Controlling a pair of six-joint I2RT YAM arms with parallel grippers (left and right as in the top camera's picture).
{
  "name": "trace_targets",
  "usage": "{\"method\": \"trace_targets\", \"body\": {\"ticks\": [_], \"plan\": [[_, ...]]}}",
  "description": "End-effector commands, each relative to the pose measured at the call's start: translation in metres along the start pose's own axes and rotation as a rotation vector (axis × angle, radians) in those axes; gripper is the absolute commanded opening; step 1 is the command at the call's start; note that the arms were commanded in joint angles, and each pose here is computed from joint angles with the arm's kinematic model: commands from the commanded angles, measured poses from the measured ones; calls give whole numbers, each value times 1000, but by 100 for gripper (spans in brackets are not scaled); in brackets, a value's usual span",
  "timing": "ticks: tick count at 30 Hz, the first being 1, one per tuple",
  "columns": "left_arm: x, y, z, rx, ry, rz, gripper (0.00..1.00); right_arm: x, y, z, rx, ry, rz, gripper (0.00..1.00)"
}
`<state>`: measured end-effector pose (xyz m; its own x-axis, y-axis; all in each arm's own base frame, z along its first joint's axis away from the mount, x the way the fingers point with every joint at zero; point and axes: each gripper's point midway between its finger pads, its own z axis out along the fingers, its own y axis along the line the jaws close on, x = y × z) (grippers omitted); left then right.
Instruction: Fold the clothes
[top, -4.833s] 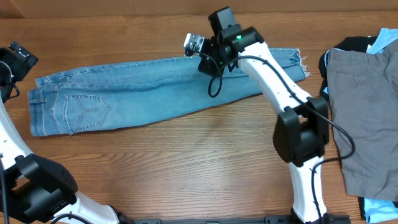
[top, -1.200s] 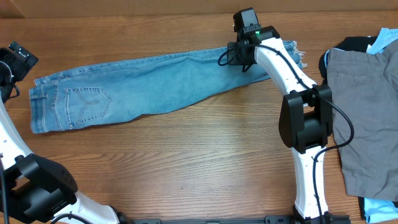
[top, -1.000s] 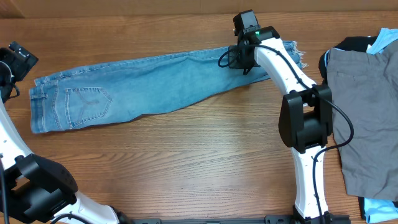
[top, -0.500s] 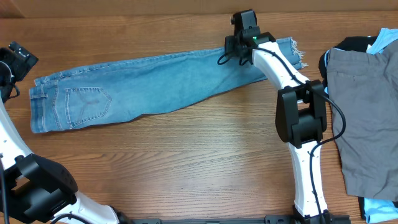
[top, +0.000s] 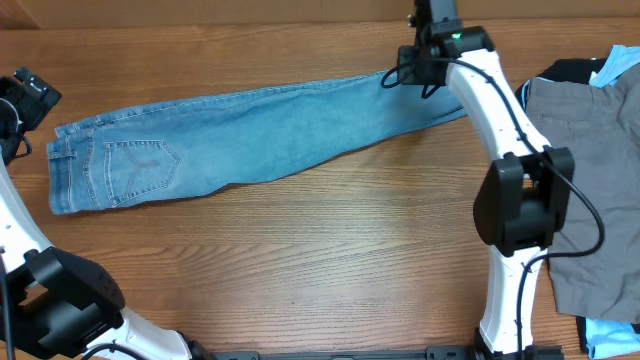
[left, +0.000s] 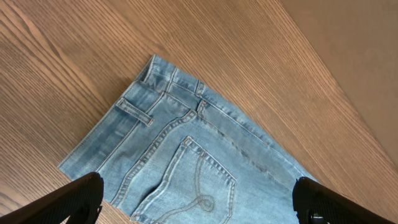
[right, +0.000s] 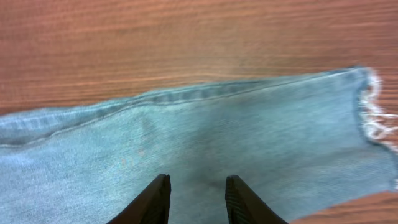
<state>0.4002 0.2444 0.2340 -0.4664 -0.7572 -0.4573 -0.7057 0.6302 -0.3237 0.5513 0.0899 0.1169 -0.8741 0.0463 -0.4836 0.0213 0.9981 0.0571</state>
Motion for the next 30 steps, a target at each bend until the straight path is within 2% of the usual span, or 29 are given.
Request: {"method": "trace_targets", "body": {"ticks": [1, 5, 15, 20, 27, 30], "plan": [[4, -1, 5, -1, 15, -11, 100, 23, -32, 27, 49, 78, 36, 33], [4, -1, 5, -1, 15, -11, 100, 52, -68, 50, 88, 164, 90, 33], [4, -1, 5, -1, 15, -11, 100, 83, -154, 69, 147, 208, 239, 33], [4, -1, 5, -1, 15, -11, 100, 63, -162, 52, 136, 169, 260, 32], [4, -1, 5, -1, 15, -11, 100, -1, -128, -22, 47, 7, 176, 33], [4, -1, 5, -1, 15, -11, 100, 1, -128, -27, 48, 15, 176, 49]]}}
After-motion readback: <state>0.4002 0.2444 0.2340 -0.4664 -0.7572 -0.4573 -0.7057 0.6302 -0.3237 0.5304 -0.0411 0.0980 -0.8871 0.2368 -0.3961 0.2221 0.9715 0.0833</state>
